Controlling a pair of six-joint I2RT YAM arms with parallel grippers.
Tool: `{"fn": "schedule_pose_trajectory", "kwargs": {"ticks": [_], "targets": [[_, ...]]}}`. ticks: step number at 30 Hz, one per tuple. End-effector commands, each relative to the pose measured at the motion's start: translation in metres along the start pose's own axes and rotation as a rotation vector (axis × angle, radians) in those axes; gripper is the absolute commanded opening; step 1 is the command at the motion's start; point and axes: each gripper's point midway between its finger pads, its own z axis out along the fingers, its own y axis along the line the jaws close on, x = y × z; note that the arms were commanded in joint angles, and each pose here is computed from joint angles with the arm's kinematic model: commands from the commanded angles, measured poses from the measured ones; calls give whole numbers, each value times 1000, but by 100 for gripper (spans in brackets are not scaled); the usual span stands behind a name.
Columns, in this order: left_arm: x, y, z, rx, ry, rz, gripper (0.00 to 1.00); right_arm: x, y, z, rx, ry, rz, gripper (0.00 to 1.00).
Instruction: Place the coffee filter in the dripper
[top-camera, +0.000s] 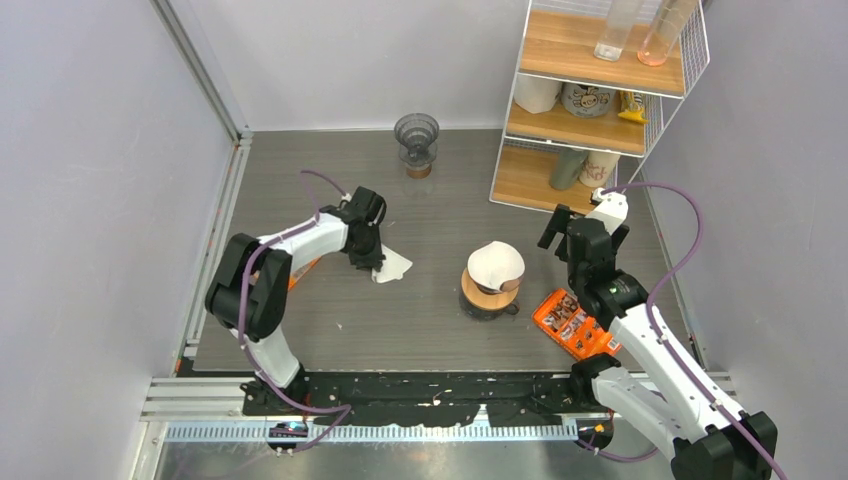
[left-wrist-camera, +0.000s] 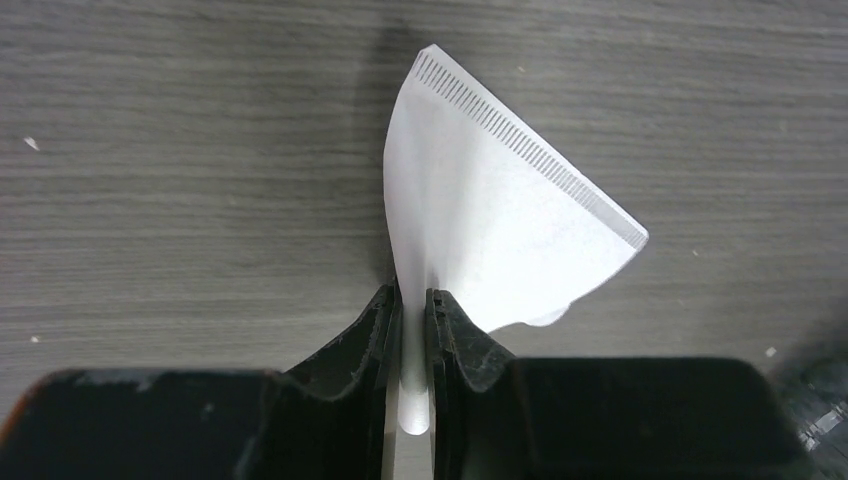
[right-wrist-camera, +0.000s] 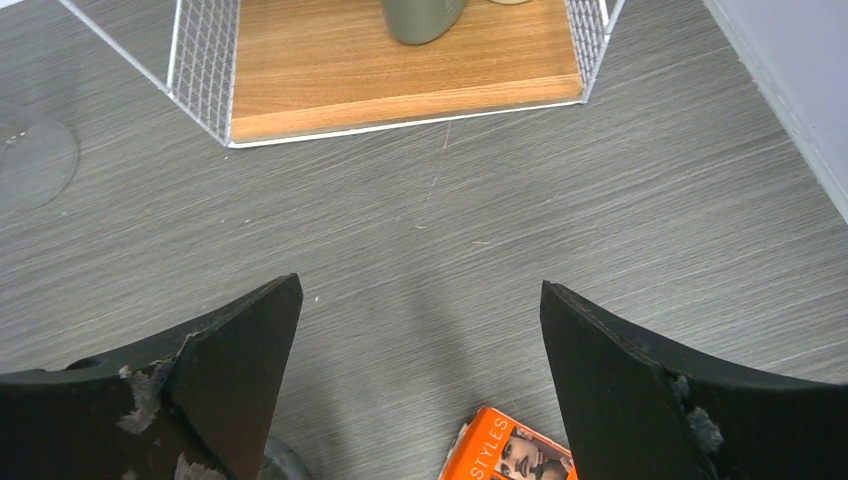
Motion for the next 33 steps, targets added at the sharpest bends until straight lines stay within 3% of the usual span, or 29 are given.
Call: {"fn": "schedule_pose_trajectory", "kwargs": {"ticks": [1,11,17,19,25,33], "targets": [[-13,-25,-33,136,-73,-9,20,-28,15,-8,-85,-68,40,95],[-49,-47,-97,331,-358,-5,20,-54,83,-46,-509,-119,84,95],[-65,-71,-153,534,-555,29,21,-73,158,-95,-976,-100,169,95],[-68,-79,-175,614,-629,53,21,-69,180,-108,-1099,-27,210,96],[-60,-106,-253,953,-842,106,23,-63,221,-129,-1212,0,189,95],[-41,-121,-277,1113,-848,116,24,-56,254,-153,-1347,33,216,95]]}}
